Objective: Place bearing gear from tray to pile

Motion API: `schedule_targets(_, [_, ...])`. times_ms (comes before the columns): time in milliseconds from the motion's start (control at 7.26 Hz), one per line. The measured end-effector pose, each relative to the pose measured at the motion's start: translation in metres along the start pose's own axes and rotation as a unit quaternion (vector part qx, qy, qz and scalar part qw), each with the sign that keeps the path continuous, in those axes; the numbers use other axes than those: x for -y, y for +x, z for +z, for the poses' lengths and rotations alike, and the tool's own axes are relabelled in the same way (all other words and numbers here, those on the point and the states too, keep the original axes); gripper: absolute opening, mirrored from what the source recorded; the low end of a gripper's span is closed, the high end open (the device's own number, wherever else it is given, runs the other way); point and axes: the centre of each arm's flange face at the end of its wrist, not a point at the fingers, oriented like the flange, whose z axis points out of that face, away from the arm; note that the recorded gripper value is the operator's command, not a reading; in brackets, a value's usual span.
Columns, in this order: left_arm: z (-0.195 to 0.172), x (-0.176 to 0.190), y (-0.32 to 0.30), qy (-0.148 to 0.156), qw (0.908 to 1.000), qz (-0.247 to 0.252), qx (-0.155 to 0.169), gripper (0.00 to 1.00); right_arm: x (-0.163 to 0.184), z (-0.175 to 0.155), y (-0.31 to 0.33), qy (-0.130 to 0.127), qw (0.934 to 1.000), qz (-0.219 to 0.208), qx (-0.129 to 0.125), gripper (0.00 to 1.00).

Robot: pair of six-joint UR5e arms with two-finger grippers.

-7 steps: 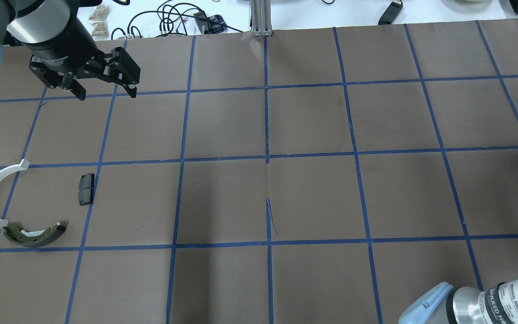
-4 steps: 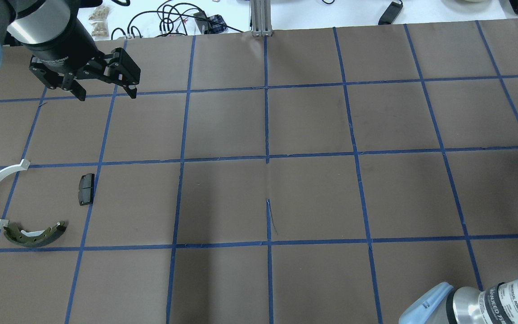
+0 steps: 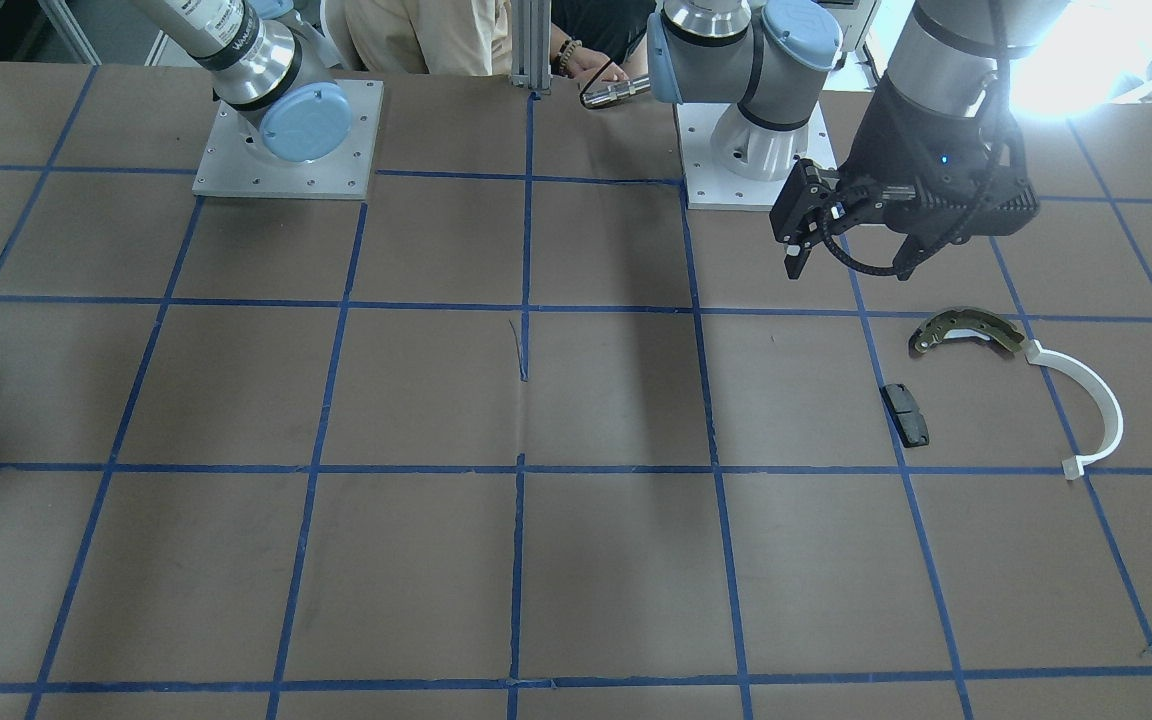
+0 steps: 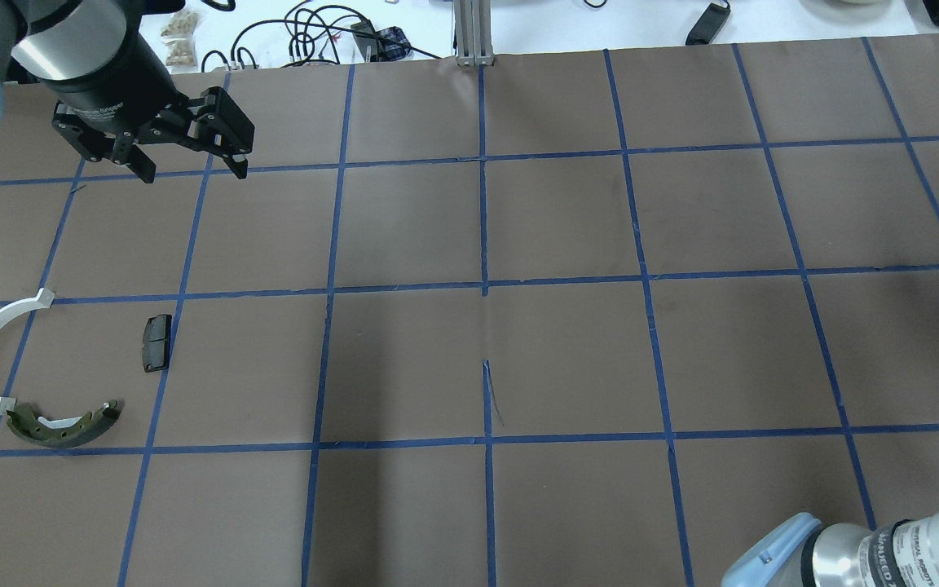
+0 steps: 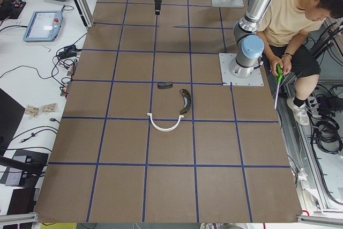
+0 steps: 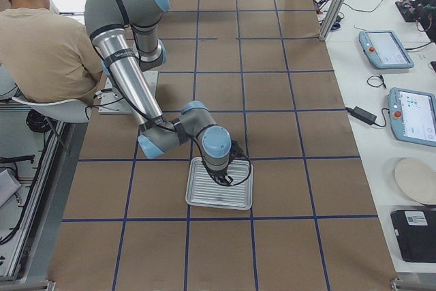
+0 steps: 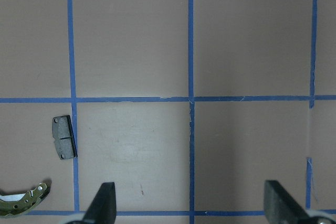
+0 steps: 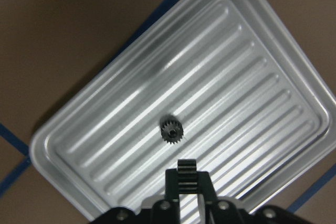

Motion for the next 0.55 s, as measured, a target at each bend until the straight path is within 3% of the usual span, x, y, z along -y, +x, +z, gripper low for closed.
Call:
schedule_targets(275, [0.0, 0.0, 0.0, 0.001, 1.0, 0.0, 0.0, 1.0, 0.062, -0.077, -0.05, 0.012, 0.9949, 0.095, 0.029, 0.0])
schedule_targets(551, [0.0, 0.0, 0.0, 0.001, 1.0, 0.0, 0.0, 1.0, 0.143, -0.144, -0.121, 0.005, 0.9826, 0.179, 0.049, 0.0])
